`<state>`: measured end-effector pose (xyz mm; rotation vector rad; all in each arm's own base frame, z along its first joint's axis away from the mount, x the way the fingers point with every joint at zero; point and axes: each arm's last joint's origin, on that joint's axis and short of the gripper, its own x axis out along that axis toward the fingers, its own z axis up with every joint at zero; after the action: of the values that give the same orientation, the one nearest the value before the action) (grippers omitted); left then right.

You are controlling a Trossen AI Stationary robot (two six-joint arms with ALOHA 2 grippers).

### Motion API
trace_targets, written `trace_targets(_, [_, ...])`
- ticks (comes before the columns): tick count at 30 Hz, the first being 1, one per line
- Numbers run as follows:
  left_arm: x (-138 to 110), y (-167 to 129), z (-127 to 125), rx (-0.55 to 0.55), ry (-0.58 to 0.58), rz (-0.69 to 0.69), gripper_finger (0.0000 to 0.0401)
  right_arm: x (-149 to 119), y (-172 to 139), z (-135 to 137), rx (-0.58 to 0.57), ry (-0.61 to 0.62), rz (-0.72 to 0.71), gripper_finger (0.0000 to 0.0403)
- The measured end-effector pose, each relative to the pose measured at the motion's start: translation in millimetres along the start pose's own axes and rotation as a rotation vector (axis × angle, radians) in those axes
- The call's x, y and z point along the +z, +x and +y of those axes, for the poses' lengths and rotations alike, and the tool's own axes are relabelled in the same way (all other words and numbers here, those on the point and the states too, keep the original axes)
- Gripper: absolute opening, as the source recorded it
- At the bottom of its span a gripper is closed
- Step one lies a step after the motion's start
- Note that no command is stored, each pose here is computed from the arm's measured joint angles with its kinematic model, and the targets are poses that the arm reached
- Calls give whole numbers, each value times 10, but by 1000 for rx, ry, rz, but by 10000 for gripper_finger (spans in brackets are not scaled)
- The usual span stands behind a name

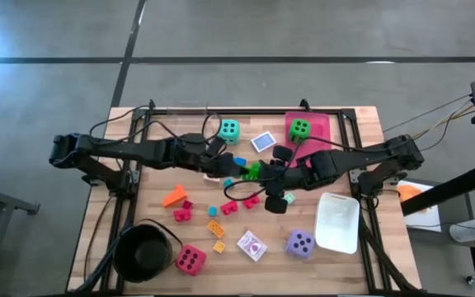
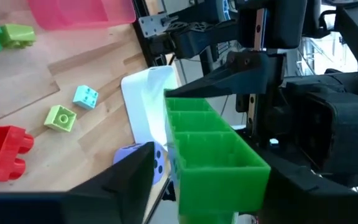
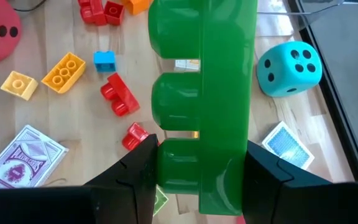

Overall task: Pick & Place Toys
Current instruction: Put the green game piece into the transparent bin

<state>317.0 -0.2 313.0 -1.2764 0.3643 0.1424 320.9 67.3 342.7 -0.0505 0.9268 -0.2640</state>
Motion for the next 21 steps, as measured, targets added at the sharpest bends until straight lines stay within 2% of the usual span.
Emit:
trace_targets(7, [6,3,-9,-11,19,-8,139,-1,-5,-4,-6,11,0,158])
trace_targets(13, [5,3,-10,-12,19,-7,137,0,-6,-2,-3,21,-1,159])
trace_targets(15, [5,3,-9,-12,18,-5,137,-1,-11,0,12,21,2,186])
trace_targets(21, [8,0,-29,-30,26,-6,137,1,-16,5,41,29,7,299])
